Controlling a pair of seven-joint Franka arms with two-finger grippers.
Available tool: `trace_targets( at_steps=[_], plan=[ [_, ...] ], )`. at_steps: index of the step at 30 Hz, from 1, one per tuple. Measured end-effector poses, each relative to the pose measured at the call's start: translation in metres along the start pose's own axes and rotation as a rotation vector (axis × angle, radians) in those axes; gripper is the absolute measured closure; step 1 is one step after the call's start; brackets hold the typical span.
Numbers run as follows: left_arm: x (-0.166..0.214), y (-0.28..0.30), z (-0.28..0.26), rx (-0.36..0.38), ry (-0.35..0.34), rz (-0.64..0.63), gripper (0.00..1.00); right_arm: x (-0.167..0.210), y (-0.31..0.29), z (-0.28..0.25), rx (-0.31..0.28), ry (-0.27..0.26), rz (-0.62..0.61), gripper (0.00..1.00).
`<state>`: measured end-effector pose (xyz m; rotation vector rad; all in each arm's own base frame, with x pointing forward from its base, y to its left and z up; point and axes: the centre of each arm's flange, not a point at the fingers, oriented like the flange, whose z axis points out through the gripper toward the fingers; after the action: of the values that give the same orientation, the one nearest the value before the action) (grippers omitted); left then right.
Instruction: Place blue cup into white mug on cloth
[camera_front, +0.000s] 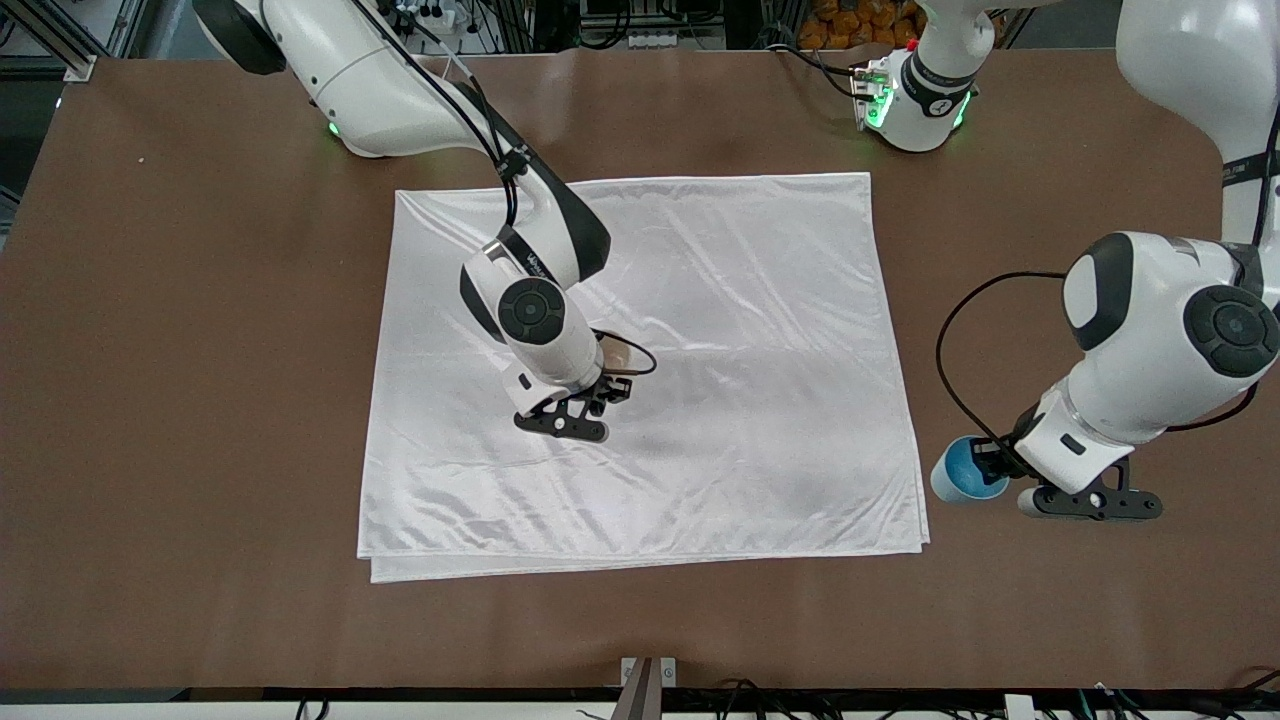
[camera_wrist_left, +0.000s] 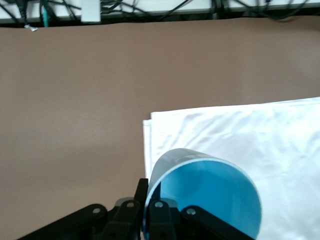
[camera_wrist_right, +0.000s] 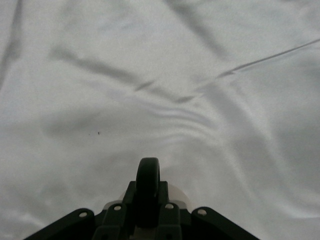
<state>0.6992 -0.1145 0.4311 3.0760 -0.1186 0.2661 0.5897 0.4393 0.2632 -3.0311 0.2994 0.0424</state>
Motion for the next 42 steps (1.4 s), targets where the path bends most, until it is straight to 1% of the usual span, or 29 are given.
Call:
trace_targets(
  at_steps=[8,13,18,20,23,27,28,31,32,35,37,42],
  plan=[
    [-0.006,0.03,-0.022,-0.02,-0.001,0.023,0.96,-0.012,-0.012,0.015,0.007,0.005,0.003,0.81],
    [-0.008,0.038,-0.029,-0.025,0.002,0.031,0.96,-0.016,-0.016,0.03,0.011,0.009,0.013,0.81],
    [-0.01,0.043,-0.034,-0.026,-0.004,0.038,0.96,-0.016,-0.016,0.032,0.011,0.013,0.014,0.79],
    [-0.011,0.045,-0.035,-0.027,-0.005,0.041,0.96,-0.015,-0.016,0.032,0.004,0.021,0.007,0.74],
    [-0.013,0.049,-0.037,-0.029,-0.01,0.046,0.96,-0.015,-0.016,0.032,-0.014,0.041,-0.013,0.61],
    [-0.014,0.055,-0.042,-0.032,-0.011,0.046,0.96,-0.015,-0.016,0.032,-0.024,0.053,-0.024,0.43],
    [-0.015,0.057,-0.043,-0.034,-0.013,0.041,0.96,-0.015,-0.016,0.032,-0.025,0.055,-0.025,0.34],
    [-0.017,0.065,-0.047,-0.038,-0.013,0.025,0.96,-0.012,-0.015,0.03,-0.025,0.061,-0.021,0.2],
    [-0.018,0.069,-0.049,-0.039,-0.012,0.027,0.96,-0.011,-0.015,0.028,-0.024,0.064,-0.02,0.18],
    [-0.022,0.082,-0.053,-0.042,-0.014,0.032,0.96,-0.005,-0.012,0.024,-0.023,0.072,-0.013,0.04],
    [-0.025,0.09,-0.055,-0.041,-0.023,0.03,0.96,0.002,-0.008,0.021,-0.028,0.075,-0.005,0.0],
    [-0.03,0.105,-0.059,-0.053,-0.033,0.019,0.96,0.023,0.01,0.016,-0.035,0.084,0.024,0.0]
  ],
)
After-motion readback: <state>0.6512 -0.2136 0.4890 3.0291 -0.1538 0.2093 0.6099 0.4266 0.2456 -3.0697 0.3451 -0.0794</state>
